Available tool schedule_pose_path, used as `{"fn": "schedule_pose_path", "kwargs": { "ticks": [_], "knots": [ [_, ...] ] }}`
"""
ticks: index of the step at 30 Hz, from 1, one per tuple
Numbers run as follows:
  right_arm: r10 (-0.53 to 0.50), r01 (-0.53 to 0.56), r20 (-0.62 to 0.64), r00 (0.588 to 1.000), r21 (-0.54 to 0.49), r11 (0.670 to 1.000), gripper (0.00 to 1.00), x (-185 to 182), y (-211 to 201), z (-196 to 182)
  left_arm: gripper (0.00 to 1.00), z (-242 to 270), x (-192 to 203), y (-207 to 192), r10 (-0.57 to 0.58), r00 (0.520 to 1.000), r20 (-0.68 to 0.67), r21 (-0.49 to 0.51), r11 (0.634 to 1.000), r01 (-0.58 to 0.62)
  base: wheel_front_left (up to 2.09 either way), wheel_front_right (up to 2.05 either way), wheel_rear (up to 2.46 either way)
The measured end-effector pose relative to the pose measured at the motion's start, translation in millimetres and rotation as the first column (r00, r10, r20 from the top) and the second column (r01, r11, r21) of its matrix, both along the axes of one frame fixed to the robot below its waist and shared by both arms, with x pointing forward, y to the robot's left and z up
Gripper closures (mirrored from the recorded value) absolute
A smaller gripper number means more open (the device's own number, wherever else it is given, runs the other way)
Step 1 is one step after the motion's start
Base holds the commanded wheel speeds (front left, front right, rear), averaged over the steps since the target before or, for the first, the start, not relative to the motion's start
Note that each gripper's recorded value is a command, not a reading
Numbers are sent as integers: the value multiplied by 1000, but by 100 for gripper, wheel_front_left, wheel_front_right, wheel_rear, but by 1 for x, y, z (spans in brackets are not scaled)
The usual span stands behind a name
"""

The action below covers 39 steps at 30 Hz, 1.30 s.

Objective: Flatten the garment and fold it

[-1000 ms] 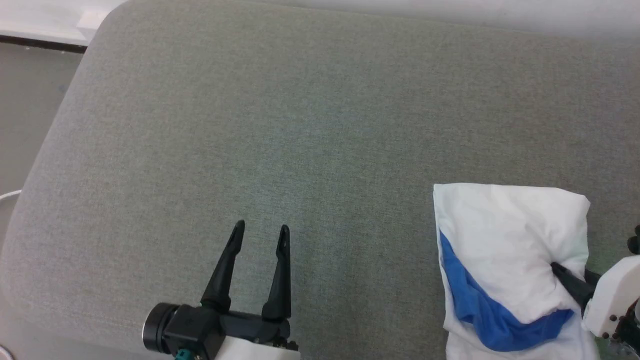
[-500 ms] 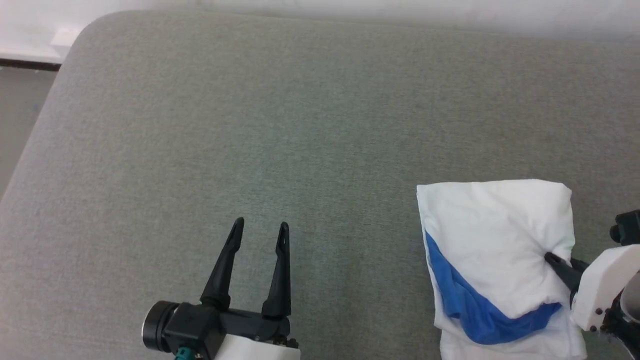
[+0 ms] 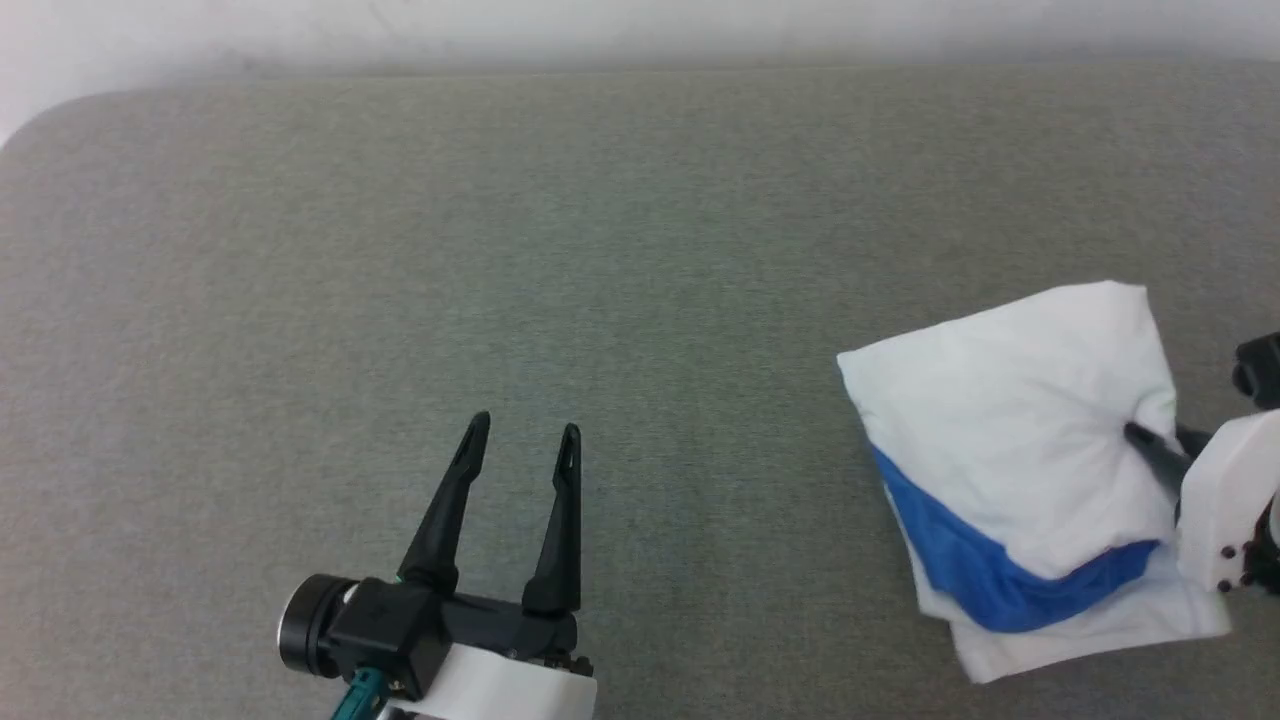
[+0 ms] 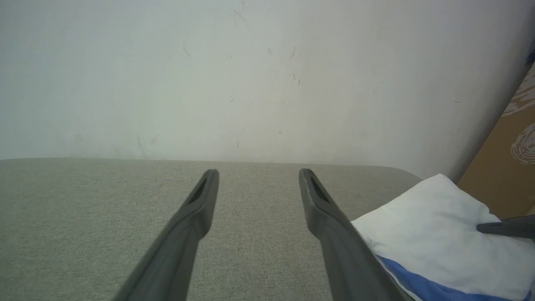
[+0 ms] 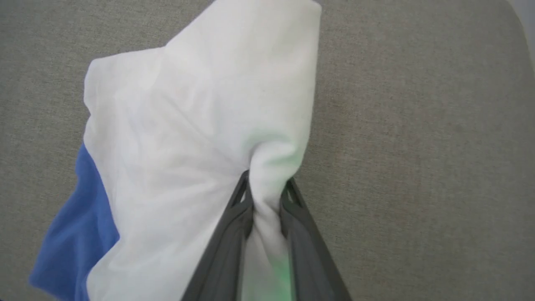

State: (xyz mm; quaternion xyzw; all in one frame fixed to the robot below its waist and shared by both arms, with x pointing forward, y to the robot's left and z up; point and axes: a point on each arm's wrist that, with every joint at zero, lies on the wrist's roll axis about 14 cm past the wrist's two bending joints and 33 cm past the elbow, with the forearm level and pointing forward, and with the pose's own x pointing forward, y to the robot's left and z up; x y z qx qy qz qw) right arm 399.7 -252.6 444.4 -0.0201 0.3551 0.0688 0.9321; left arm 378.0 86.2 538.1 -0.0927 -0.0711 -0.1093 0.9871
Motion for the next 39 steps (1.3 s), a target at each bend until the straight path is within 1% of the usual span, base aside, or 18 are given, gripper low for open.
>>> {"fn": "schedule_pose_path", "kwargs": {
  "ticks": [9,15,20,23,29,32,35,39],
  "knots": [
    [-62,72,70,996,-144,987,100,-3,-61,36,0,6,16,-35,-112,993,23,-4,994,112,0,0,0],
    [-107,122,85,991,-197,973,100,-1,-93,45,0,-1,29,-61,-182,983,19,-11,983,182,0,0,0],
    [-139,163,106,985,-269,949,100,11,-129,52,0,-12,42,-73,-211,977,7,-10,977,211,0,0,0],
    [-154,181,108,982,-324,928,100,17,-152,53,0,-19,49,-79,-222,975,-1,0,975,222,0,0,0],
    [-181,201,87,980,-419,885,100,31,-195,48,0,-24,69,-84,-215,976,26,36,976,214,0,0,0],
    [-199,213,78,977,-445,870,100,39,-212,40,0,-30,78,-87,-213,976,32,48,976,212,0,0,0],
    [-213,220,67,975,-455,863,100,44,-221,30,0,-37,83,-88,-210,977,19,51,977,209,0,0,0],
    [-240,229,38,970,-465,855,100,51,-232,7,0,-54,91,-89,-212,977,-13,62,975,213,0,0,0]
  ]
}}
